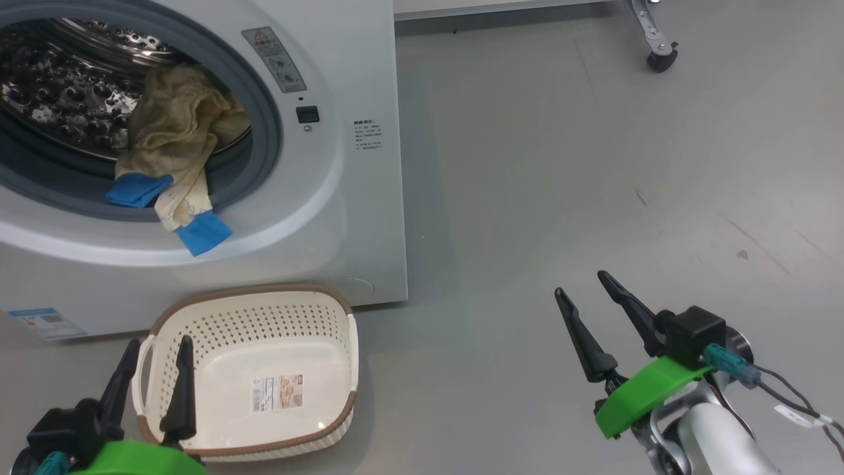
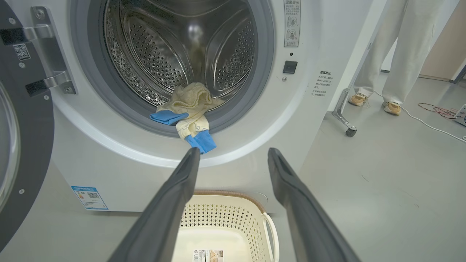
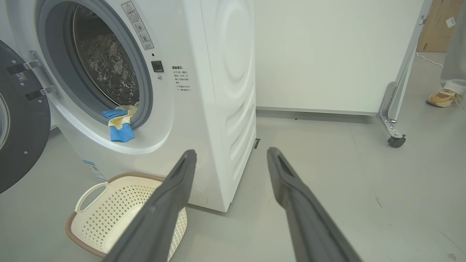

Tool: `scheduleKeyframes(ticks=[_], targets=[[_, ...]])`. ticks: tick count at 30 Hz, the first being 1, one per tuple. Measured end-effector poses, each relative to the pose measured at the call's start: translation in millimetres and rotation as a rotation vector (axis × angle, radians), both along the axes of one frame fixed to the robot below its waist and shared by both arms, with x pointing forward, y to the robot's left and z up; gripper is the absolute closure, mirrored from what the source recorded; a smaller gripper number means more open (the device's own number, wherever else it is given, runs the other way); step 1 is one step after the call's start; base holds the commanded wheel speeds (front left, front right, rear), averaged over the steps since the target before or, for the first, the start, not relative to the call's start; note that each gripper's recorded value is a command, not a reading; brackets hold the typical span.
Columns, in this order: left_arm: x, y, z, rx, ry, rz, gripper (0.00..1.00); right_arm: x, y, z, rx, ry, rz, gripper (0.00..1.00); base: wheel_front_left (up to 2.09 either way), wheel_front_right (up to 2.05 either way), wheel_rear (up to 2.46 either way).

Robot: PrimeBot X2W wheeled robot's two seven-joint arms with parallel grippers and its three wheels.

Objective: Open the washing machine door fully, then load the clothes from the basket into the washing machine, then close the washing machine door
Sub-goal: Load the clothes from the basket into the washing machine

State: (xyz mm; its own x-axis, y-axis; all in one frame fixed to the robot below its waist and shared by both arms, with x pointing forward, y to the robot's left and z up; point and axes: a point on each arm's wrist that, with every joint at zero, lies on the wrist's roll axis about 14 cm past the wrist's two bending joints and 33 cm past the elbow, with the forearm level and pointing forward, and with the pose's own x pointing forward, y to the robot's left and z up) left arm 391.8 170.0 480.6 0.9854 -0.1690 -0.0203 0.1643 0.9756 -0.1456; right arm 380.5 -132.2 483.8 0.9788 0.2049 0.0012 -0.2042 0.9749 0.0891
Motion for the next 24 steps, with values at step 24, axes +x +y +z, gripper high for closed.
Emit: scheduleKeyframes(ticks=[24], targets=[[5.8,-1.2,-5.8,0.001,0.009,-0.001,0.00,1.3,0.1,-6.5,0.008,0.020,-0.001,0.00,0.00,0.00,0.00]])
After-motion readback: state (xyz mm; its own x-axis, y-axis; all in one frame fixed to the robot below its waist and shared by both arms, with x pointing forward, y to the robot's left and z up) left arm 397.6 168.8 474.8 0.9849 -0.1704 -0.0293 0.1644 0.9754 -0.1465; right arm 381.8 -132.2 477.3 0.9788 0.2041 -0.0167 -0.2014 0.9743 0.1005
